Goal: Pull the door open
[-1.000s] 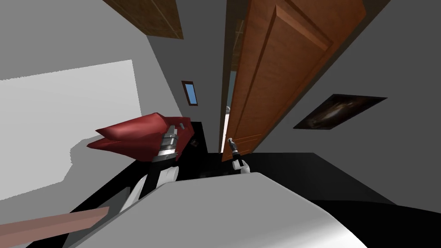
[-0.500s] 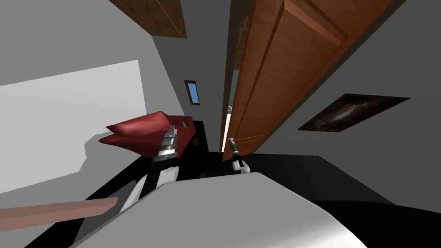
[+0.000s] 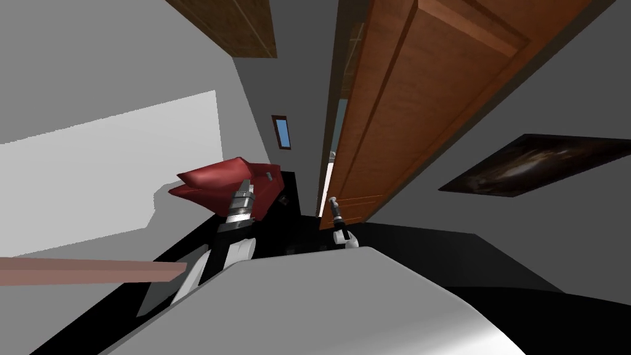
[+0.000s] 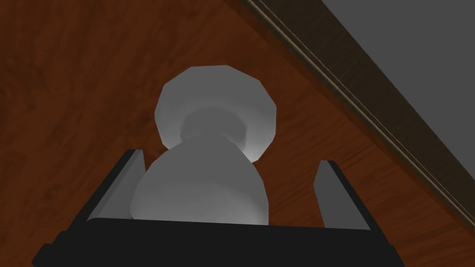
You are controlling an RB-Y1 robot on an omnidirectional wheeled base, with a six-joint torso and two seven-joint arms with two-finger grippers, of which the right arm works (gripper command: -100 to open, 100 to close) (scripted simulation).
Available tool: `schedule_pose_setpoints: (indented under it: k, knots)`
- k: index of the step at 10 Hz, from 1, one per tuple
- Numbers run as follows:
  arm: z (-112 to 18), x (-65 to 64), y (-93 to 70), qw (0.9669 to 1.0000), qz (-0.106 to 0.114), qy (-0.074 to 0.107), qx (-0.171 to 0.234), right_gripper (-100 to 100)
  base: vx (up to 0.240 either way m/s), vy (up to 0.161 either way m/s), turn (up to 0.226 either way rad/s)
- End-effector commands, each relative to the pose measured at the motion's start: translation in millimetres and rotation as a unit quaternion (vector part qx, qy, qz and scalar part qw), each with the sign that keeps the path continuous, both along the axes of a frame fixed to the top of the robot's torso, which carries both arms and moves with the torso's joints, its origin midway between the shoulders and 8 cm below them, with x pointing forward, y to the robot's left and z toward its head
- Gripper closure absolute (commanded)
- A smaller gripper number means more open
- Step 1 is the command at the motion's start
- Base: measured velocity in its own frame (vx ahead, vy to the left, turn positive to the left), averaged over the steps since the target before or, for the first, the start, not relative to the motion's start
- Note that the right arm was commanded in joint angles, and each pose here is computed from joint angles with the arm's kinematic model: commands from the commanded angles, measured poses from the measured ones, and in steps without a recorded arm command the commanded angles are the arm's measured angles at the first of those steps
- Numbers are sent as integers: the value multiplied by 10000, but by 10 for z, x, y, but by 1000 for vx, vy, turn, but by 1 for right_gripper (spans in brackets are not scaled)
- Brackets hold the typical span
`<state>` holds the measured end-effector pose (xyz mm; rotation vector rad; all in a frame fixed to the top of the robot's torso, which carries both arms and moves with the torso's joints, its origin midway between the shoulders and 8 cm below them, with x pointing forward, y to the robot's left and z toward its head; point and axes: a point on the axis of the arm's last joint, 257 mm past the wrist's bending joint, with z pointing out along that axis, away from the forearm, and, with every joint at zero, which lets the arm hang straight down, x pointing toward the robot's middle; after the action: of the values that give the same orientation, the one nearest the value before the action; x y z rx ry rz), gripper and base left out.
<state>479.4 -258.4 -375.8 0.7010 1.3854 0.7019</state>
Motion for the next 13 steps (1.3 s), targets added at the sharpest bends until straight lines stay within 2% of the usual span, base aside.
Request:
schedule_pose_setpoints:
  k: [1, 2, 3, 5, 6, 7, 8, 10, 11, 12, 13]
  knots:
    - [22, 4, 164, 9995, 91, -31, 293, 100, -39, -28, 76]
    - [26, -2, 113, 9987, 39, -49, 511, 100, -43, -17, 83]
    - [26, -2, 113, 9986, 40, -49, 532, 100, -42, -10, 55]
    - [35, -17, 4, 9953, -70, -91, 957, 100, -51, -26, 142]
    - [35, -17, 4, 9946, -65, -95, 1033, 100, -38, -23, 64]
    - [39, -25, -50, 9920, -119, -120, 1253, 100, -44, -15, 111]
    - [39, -25, -50, 9916, -117, -122, 1282, 100, -37, -6, 76]
    - [47, -43, -158, 9850, -225, -180, 1700, 100, -47, -19, 147]
    - [47, -43, -158, 9837, -219, -185, 1777, 100, -46, -27, 58]
    - [51, -53, -212, 9792, -272, -219, 1997, 100, -45, -22, 80]
    - [51, -53, -212, 9786, -269, -221, 2027, 100, -40, -18, 68]
